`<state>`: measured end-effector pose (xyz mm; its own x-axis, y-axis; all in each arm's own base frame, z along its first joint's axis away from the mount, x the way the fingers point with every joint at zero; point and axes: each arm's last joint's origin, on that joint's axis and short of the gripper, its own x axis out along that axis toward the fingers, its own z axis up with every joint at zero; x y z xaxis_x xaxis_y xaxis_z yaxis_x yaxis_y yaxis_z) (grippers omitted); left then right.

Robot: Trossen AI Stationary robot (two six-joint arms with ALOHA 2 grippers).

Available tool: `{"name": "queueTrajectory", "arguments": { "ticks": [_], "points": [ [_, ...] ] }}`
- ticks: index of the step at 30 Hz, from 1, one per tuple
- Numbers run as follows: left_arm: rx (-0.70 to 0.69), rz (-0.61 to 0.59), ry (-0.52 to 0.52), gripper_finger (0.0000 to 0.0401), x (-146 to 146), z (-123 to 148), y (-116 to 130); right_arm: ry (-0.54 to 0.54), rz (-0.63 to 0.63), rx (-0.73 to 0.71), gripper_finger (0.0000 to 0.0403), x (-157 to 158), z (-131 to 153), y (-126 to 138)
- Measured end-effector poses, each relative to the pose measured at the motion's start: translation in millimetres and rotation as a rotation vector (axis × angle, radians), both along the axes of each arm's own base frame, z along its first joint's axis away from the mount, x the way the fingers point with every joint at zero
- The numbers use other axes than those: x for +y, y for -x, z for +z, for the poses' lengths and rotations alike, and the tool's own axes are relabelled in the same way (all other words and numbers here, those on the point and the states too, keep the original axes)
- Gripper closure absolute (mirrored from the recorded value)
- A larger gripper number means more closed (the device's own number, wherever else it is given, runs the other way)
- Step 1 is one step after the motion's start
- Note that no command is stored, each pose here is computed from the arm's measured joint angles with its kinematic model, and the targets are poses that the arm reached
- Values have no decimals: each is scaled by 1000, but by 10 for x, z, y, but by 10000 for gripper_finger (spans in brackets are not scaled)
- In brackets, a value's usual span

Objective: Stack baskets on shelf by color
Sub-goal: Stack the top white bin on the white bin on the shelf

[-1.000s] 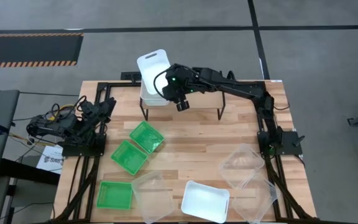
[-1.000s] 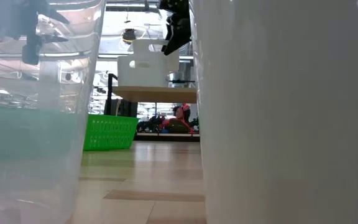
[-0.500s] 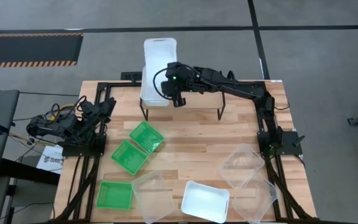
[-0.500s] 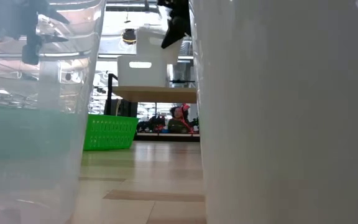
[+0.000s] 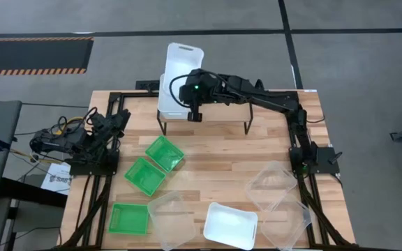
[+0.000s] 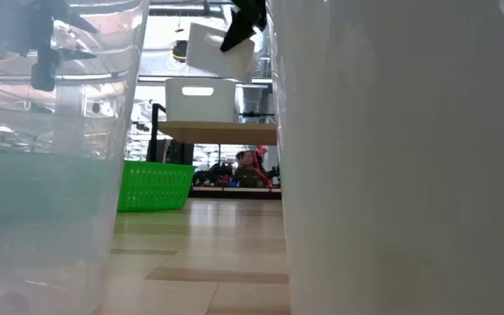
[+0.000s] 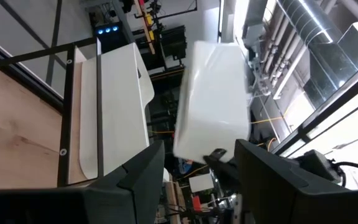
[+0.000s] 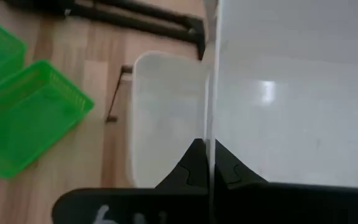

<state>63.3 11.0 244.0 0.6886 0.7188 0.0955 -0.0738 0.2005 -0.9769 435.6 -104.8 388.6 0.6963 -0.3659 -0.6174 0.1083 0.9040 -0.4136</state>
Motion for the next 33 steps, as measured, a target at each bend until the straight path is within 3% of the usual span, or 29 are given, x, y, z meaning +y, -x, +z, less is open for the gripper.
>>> {"name": "queueTrajectory", "arguments": {
  "ticks": [10,33],
  "points": [
    [3,-6,2,216,-1,-6,-1,-39,52,27,396,51,-167,-125],
    [-7,-7,11,216,-1,-5,-2,-60,89,8,381,25,-137,-114]
  ]
}}
